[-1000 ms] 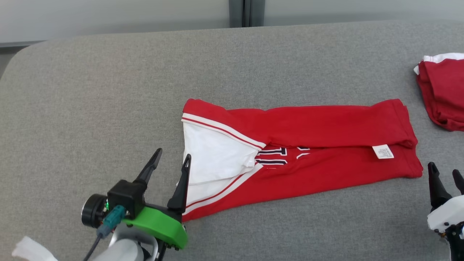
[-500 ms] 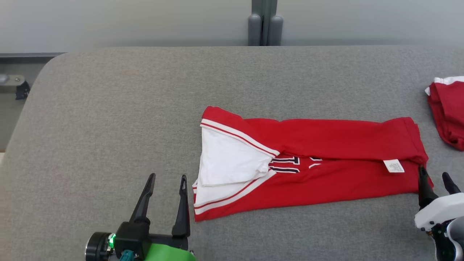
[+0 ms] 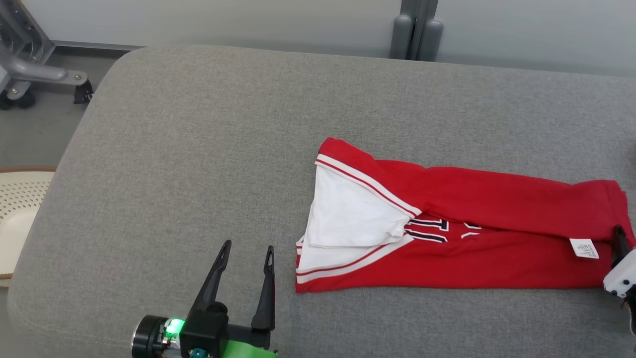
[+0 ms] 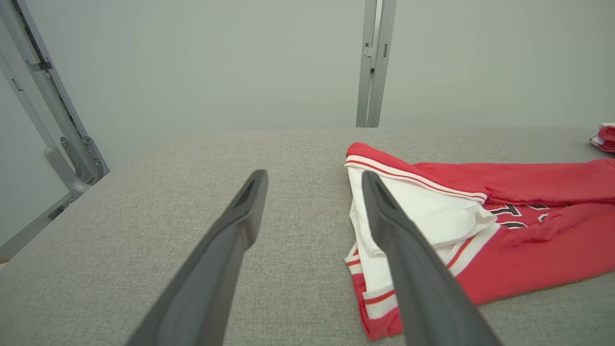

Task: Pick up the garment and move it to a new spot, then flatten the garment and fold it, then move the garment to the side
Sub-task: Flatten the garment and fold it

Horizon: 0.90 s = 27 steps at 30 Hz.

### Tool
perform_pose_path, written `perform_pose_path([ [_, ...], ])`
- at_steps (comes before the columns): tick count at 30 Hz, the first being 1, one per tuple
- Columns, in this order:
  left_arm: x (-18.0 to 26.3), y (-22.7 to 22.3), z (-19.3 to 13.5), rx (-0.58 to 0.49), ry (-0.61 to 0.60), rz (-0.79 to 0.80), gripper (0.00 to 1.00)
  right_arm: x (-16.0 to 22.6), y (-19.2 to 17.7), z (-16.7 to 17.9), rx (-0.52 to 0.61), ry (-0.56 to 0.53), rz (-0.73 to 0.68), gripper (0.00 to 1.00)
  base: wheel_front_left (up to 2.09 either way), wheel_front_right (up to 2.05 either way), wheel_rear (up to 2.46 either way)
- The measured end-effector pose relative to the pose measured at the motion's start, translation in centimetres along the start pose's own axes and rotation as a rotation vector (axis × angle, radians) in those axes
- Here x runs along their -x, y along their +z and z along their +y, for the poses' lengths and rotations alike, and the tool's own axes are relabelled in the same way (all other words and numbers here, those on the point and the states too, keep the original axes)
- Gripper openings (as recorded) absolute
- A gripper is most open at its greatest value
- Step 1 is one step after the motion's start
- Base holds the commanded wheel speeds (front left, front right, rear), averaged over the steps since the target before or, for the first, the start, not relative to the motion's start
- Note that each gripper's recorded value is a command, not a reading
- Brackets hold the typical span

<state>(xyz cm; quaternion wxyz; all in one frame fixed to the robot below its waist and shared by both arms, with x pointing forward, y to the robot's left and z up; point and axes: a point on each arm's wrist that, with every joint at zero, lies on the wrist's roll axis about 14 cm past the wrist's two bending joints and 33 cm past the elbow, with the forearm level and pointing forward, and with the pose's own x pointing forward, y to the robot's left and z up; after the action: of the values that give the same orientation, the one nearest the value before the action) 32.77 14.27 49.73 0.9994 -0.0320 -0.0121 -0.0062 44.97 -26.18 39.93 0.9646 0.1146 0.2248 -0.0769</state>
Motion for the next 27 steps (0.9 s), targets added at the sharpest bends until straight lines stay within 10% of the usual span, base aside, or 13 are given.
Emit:
perform_pose_path([
  [15, -0.2, -0.8, 0.6, -0.069, 0.000, 0.018, 1.00, -1.1, -2.9, -1.8, -0.019, -0.073, 0.103, 1.00, 0.00, 0.00, 0.00],
  [16, -0.3, -0.8, 0.5, -0.071, -0.001, 0.018, 1.00, -1.1, -2.9, -1.7, -0.023, -0.072, 0.105, 0.93, 0.00, 0.00, 0.00],
  [17, -0.3, -0.9, 0.4, -0.070, -0.005, 0.020, 1.00, -1.1, -3.0, -1.6, -0.023, -0.070, 0.109, 0.56, 0.00, 0.00, 0.00],
  [20, -0.3, -1.0, 0.3, -0.071, -0.011, 0.022, 1.00, -1.2, -3.3, -1.2, -0.027, -0.062, 0.119, 0.03, 0.00, 0.00, 0.00],
  [27, -0.4, -1.0, 0.2, -0.076, -0.017, 0.019, 1.00, -1.4, -3.0, -0.5, 0.018, -0.031, 0.131, 0.00, 0.00, 0.00, 0.00],
])
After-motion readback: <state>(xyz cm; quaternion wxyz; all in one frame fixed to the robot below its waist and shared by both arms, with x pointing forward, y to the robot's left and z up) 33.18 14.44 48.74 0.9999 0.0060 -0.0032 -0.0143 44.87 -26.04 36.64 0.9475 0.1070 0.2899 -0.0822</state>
